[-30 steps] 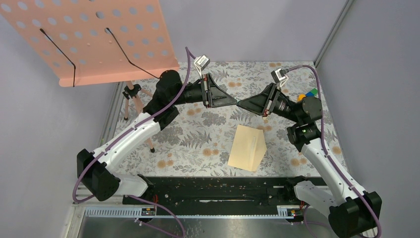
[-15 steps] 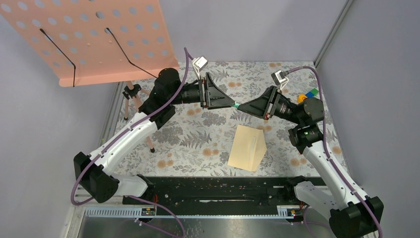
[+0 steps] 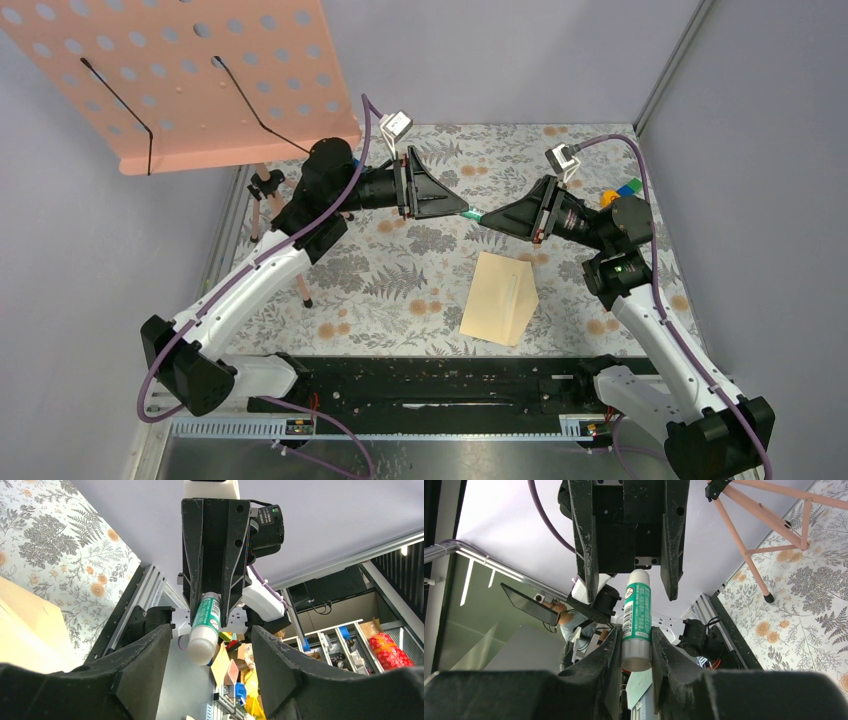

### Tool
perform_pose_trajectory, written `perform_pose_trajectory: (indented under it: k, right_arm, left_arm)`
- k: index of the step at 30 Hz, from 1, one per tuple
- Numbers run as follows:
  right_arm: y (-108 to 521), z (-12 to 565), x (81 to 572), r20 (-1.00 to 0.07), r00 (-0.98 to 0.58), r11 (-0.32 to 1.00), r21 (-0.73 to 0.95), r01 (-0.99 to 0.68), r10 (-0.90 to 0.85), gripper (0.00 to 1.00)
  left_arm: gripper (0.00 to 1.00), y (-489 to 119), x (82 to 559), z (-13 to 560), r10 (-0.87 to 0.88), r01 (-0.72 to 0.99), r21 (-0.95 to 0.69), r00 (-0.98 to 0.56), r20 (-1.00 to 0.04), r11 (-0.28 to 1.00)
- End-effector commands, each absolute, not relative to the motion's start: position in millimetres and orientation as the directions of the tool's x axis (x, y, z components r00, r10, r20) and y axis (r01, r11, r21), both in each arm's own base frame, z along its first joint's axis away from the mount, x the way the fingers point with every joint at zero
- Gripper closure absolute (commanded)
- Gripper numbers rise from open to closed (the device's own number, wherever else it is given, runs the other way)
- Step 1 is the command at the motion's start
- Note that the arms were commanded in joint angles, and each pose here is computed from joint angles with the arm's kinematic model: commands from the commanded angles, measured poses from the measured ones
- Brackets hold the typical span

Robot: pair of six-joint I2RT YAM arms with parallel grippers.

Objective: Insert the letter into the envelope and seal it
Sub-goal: Unscrew the solid glue.

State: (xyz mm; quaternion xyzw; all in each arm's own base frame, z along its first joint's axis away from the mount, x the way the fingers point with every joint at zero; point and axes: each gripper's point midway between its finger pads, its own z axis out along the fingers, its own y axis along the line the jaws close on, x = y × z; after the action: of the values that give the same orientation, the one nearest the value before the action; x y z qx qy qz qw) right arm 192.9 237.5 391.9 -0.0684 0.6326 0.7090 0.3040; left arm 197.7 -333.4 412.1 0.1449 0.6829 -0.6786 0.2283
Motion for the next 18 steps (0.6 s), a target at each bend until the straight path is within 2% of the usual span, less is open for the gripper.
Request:
perform_pose_trajectory:
  k: [1,6,18]
  right_arm:
    - [235.0,409.2,184.0,-0.548,-0.763,-0.026,0.806,-0.591,0.344,1.0]
    - [235.2,408.8,184.8,-0.544,-0.766,-0.024,0.81,-0.586,0.343,1.0]
    - [236.1,405.5,187.7,-0.54,-0.769,-0.019,0.814,-0.58,0.341,1.0]
  left_arm:
    - [0.38,-326.1,188.0,429.1,-0.12,0.565,-0.825,-0.819,-0.561,0.002]
    - [0.43,-324.5,192.2,423.9,-0.121,0.569,-0.82,-0.812,-0.571,0.055]
    - [0.52,-328.6,188.6,429.9,-0.108,0.589,-0.807,-0.8,-0.59,0.047]
